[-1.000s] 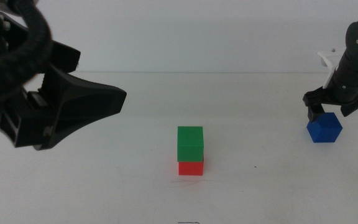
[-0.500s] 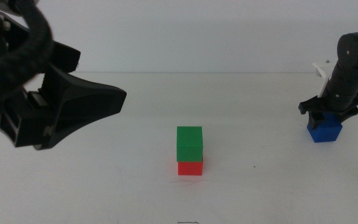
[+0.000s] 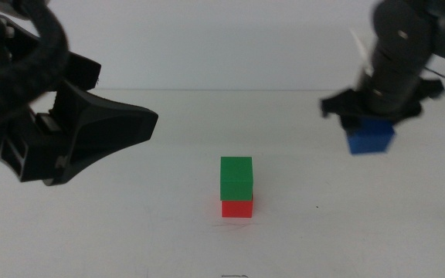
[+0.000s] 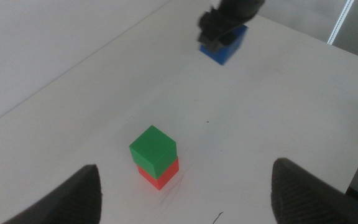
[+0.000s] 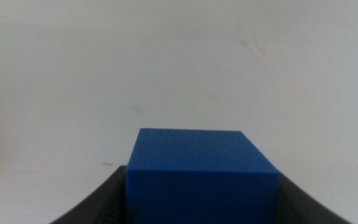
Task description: Stack red cubes first, then green, then blue cubes in a specific spot.
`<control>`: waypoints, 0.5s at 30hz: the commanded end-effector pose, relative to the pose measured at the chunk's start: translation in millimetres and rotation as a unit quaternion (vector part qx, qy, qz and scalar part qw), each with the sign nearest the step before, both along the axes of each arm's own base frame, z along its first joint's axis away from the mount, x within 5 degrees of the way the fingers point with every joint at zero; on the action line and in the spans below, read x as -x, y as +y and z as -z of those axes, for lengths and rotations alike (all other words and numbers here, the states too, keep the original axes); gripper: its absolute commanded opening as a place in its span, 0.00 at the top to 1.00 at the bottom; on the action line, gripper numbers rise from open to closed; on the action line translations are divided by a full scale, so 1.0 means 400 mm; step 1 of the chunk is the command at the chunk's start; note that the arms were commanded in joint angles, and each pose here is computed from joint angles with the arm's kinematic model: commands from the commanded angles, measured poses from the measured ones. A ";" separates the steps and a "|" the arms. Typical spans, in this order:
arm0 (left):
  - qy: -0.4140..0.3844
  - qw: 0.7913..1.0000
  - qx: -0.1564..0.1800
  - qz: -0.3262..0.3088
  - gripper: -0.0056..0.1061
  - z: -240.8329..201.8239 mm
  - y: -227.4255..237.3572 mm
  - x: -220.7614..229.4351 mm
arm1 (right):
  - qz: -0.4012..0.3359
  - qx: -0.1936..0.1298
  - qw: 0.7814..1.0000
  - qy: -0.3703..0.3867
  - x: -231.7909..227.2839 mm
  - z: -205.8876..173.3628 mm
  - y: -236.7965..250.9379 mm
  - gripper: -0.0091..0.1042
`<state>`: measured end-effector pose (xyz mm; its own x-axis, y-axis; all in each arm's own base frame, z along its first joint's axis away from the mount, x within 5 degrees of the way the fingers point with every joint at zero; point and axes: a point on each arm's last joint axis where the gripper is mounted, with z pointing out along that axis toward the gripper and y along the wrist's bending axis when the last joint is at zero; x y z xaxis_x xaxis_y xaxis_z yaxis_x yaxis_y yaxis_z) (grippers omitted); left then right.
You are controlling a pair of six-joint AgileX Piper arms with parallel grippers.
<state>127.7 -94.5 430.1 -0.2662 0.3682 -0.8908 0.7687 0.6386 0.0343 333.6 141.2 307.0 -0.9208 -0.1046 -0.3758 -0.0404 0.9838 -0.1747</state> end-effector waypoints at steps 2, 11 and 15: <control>-0.026 0.999 0.036 -0.008 0.11 -0.032 -0.002 -0.001 | -0.002 -0.003 0.998 -0.060 0.042 -0.138 0.061 0.93; -0.026 0.999 0.036 -0.008 0.11 -0.032 -0.002 -0.002 | 0.021 -0.120 0.990 -0.064 0.081 -0.191 0.159 0.93; -0.026 0.999 0.036 -0.008 0.11 -0.032 -0.002 -0.002 | 0.015 -0.125 0.991 -0.036 0.082 -0.149 0.208 0.93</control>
